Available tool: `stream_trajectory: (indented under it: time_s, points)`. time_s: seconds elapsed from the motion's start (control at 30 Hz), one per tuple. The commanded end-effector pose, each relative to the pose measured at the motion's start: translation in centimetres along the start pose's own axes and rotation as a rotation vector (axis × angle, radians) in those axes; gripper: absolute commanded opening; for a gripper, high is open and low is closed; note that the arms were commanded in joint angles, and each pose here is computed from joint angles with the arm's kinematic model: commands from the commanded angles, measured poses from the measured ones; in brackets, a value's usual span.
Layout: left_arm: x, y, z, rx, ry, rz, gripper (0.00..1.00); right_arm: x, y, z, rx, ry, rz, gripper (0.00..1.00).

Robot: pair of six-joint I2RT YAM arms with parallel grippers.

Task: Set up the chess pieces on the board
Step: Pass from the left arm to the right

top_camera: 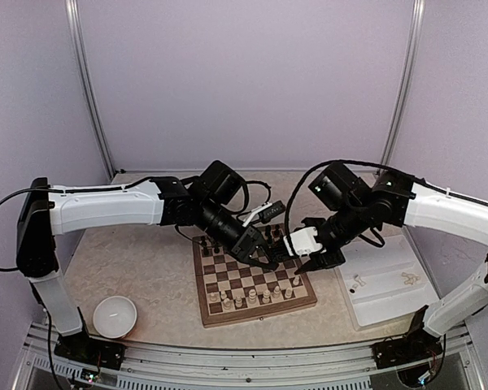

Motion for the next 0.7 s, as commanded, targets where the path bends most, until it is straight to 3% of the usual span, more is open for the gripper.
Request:
stream_trajectory:
  time_s: [0.0,0.37,0.67]
  points:
    - [-0.4,-0.5,0.5,-0.020,0.013,-0.078,0.04,-0.3,-1.2,1.5,0.045,0.064,-0.066,0.47]
    - [0.4,-1.1,0.0,0.000,0.050,-0.090,0.04,-0.2,-1.7,3.4,0.039,0.091,-0.095,0.46]
    - [1.2,-0.5,0.7,-0.042,0.073,-0.080,0.03,1.2,-2.3,3.7,0.071,0.129,-0.073,0.34]
Point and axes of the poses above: each gripper's point midway between its finger pads, its own y axis back along the fingers, its own x axis along the line the jaws close on, z = x × y, the point moved 4 cm from there along y, back along the fingers, and after that the axes turned 12 degrees about -y, right-handed, at the moved point
